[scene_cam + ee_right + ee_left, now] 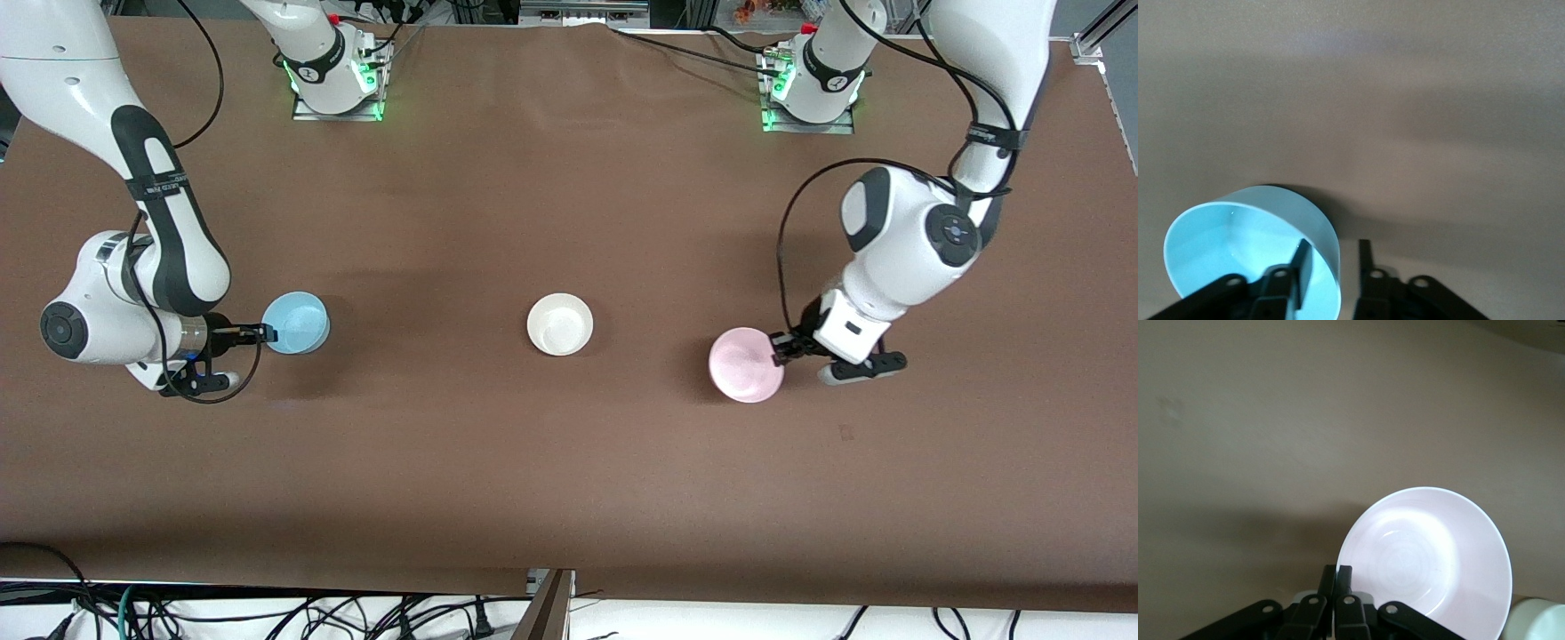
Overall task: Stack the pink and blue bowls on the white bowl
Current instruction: 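Carry the pink bowl with the left gripper over the white bowl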
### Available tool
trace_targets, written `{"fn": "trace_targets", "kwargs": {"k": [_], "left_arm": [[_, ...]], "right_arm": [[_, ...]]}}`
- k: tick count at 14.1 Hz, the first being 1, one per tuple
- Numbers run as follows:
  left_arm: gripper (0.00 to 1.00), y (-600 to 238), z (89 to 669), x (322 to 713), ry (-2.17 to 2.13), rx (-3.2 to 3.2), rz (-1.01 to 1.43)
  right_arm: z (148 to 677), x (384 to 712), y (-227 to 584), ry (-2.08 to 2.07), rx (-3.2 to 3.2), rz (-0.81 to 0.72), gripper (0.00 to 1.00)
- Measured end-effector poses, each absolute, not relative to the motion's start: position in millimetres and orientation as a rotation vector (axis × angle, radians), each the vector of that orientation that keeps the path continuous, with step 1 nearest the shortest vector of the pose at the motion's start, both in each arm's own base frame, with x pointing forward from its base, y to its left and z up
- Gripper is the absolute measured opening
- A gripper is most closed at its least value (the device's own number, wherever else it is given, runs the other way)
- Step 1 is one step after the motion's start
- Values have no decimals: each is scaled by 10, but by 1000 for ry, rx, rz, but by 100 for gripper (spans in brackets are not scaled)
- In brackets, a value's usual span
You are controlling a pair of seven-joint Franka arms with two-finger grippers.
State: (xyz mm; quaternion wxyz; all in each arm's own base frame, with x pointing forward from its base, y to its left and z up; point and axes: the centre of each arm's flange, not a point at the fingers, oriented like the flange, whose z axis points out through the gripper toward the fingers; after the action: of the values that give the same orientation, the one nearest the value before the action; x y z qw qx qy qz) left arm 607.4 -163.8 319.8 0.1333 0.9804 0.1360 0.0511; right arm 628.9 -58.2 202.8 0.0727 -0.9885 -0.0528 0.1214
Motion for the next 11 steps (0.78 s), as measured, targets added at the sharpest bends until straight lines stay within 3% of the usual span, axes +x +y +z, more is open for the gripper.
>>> {"fn": "trace_targets", "kwargs": {"k": [1,3,4,6,11], "left_arm": [[2,-1807,3234,6025,421,2826,135],[2,-2160,3285,5894,470,2806,107],[2,-2359,3288,5812,499,2809,97],[2,-2772,3281,5636,573,2803,123],[2,-3550,3113,5217,694,2783,159]], "right_arm": [[2028,6289,-579,-160,-2969,365,30],[2030,6290,-569,-162,-2967,364,12],[2034,6292,-564,-164,-2967,363,12],[2062,6299,-546,-168,-2965,358,2],[2269,6375,-458,-166,-2944,320,2]]}}
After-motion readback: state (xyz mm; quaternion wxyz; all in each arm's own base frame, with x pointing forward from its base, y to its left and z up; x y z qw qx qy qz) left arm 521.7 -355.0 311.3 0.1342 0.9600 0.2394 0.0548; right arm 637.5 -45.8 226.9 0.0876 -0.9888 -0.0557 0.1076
